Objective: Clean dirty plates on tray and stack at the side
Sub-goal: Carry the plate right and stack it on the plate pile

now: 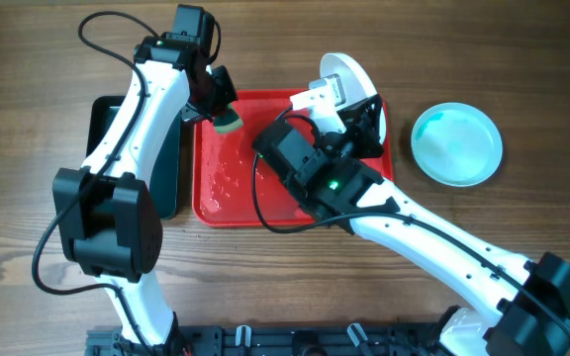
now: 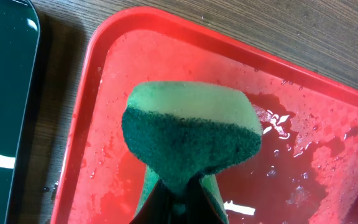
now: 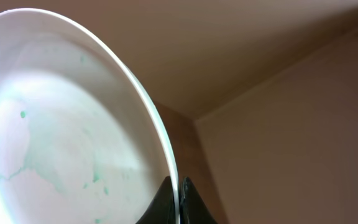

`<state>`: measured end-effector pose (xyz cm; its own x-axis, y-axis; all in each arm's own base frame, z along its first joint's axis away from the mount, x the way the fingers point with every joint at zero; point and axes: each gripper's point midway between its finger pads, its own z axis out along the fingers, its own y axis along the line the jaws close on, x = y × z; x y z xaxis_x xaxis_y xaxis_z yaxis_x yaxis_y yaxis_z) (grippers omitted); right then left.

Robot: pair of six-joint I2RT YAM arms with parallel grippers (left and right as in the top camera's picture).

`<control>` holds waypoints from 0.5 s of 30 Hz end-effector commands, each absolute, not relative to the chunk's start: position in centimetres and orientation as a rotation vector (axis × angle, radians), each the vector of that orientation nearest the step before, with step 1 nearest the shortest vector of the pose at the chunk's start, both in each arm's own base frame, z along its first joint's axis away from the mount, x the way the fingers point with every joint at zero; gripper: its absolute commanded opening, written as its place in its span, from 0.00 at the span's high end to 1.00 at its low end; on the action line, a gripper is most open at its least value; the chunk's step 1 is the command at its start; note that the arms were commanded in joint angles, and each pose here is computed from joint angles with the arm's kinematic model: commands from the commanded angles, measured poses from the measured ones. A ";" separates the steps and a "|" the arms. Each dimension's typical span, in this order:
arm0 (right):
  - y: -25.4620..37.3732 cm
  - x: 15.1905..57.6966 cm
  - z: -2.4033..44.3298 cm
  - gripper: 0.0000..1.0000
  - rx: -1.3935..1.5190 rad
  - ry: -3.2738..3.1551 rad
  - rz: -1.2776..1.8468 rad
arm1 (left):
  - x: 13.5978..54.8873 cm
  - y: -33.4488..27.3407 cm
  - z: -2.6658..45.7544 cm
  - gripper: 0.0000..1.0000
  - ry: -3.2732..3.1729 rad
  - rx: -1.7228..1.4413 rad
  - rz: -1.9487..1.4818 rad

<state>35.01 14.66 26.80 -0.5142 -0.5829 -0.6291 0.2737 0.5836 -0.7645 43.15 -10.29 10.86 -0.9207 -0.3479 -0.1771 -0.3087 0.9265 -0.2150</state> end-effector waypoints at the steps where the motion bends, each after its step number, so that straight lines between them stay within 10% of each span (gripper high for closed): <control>1: 16.2 34.8 25.2 0.96 -0.240 1.962 -0.765 | 43.2 -9.9 10.3 0.96 2.877 -0.498 -0.242; 15: 11.5 34.7 17.9 0.96 0.014 2.606 0.190 | 43.3 -9.9 10.4 0.96 2.874 -0.497 -0.245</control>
